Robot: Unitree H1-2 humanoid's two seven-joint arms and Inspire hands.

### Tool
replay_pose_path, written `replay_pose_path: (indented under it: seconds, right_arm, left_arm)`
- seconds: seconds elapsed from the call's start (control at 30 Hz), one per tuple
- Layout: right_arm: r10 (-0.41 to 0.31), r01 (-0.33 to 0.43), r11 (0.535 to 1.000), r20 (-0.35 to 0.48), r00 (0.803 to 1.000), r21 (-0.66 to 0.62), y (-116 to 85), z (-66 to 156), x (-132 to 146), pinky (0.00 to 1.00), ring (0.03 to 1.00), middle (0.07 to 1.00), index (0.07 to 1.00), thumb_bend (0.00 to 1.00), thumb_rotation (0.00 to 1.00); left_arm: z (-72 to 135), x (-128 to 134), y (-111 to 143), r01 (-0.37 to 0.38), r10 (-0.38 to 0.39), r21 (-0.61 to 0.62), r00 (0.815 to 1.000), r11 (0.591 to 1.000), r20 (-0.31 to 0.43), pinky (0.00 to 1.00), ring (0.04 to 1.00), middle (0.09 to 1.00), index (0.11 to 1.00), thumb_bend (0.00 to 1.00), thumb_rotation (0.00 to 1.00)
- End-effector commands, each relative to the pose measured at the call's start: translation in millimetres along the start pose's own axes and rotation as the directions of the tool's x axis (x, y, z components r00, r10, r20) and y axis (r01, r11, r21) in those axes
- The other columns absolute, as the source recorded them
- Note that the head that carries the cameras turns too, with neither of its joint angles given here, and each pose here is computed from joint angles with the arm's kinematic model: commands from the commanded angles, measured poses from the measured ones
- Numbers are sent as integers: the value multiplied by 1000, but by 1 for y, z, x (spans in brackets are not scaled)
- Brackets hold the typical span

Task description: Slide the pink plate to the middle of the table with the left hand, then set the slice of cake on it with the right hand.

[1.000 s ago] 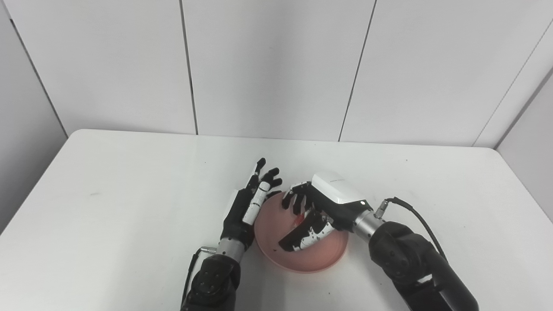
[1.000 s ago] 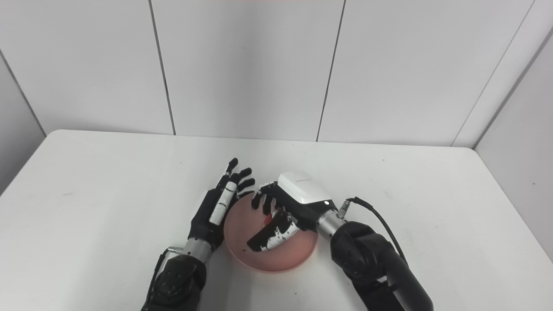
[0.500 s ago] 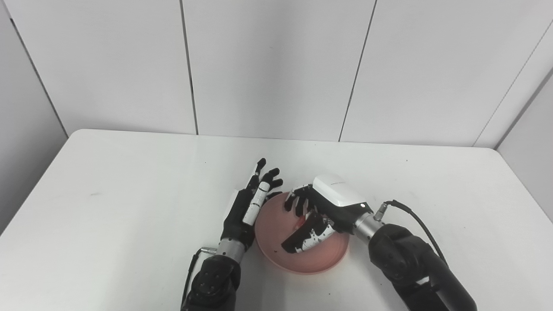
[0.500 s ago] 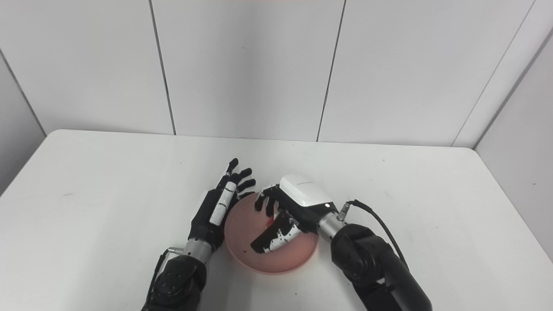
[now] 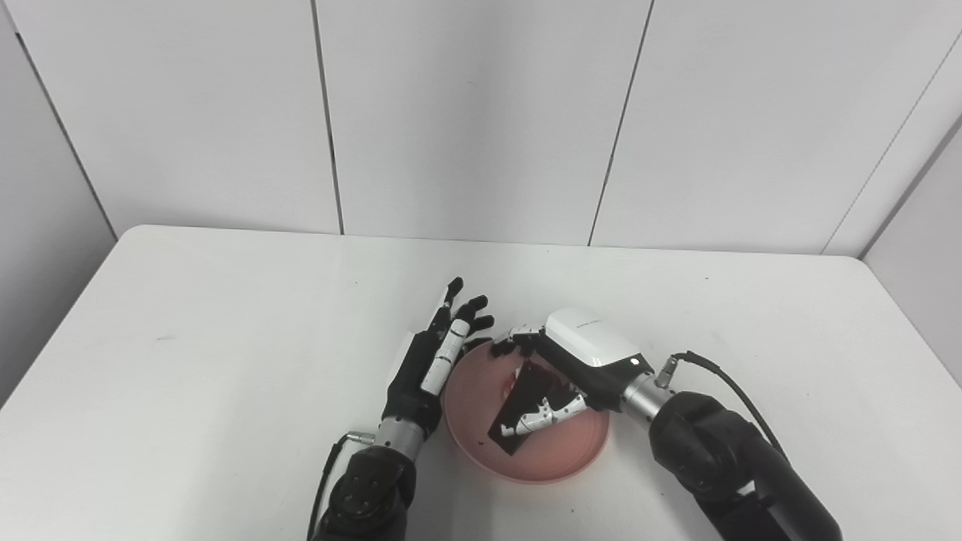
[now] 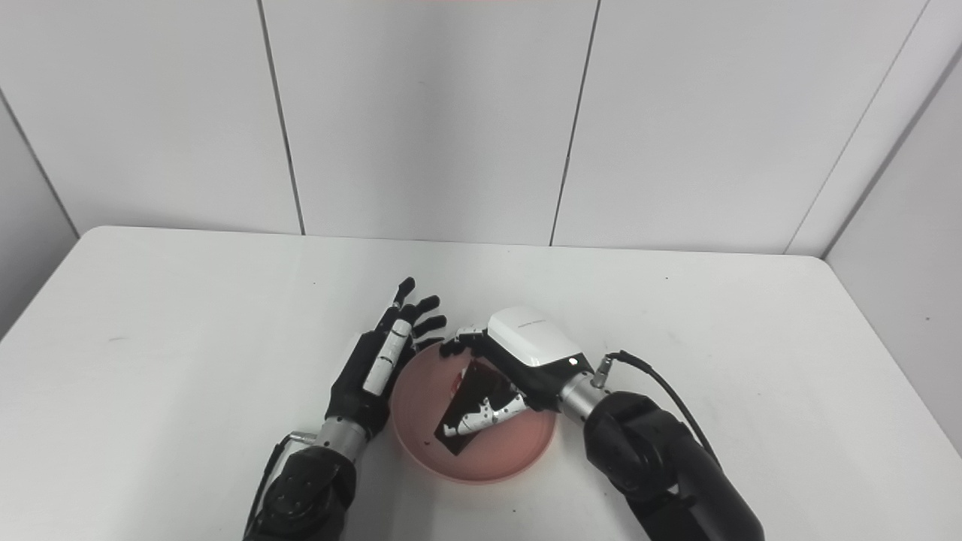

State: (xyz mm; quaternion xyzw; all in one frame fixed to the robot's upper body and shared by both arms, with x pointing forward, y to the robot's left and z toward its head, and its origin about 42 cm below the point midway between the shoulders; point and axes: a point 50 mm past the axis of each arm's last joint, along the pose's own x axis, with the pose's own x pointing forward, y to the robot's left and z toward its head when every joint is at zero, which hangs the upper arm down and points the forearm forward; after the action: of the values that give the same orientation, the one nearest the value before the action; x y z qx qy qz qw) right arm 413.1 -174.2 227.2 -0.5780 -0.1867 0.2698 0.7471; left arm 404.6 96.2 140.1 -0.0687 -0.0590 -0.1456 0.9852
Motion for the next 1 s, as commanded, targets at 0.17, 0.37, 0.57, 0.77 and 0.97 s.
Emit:
replay_pose_path:
  seconds: [0.17,0.37,0.57,0.77,0.97]
  right_arm:
    - [-137,135,990,68,988,30,-14,8,-4,602,693,742,726,973,563]
    - [-260,251,958,50,964,141,-10,8,-12,557,678,737,719,898,563]
    - [-413,402,811,-72,908,426,7,0,-18,577,702,764,763,795,796]
    - [-408,401,652,-148,901,643,32,-8,-15,648,755,816,836,773,943]
    - [-429,467,326,-312,848,822,59,-20,-14,726,797,841,872,798,956]
  left_arm:
    - [-18,-18,14,-48,48,0,996,999,-82,737,843,894,1000,658,829]
    - [-15,-20,20,-70,68,-14,994,997,-82,766,847,899,1000,669,807]
    - [-5,-24,31,-122,121,-21,991,992,-53,778,855,889,998,607,788]
    - [2,-30,32,-149,149,-17,989,989,5,862,892,912,994,593,758]
    - [7,-34,32,-215,212,61,976,975,54,930,942,944,982,622,792]
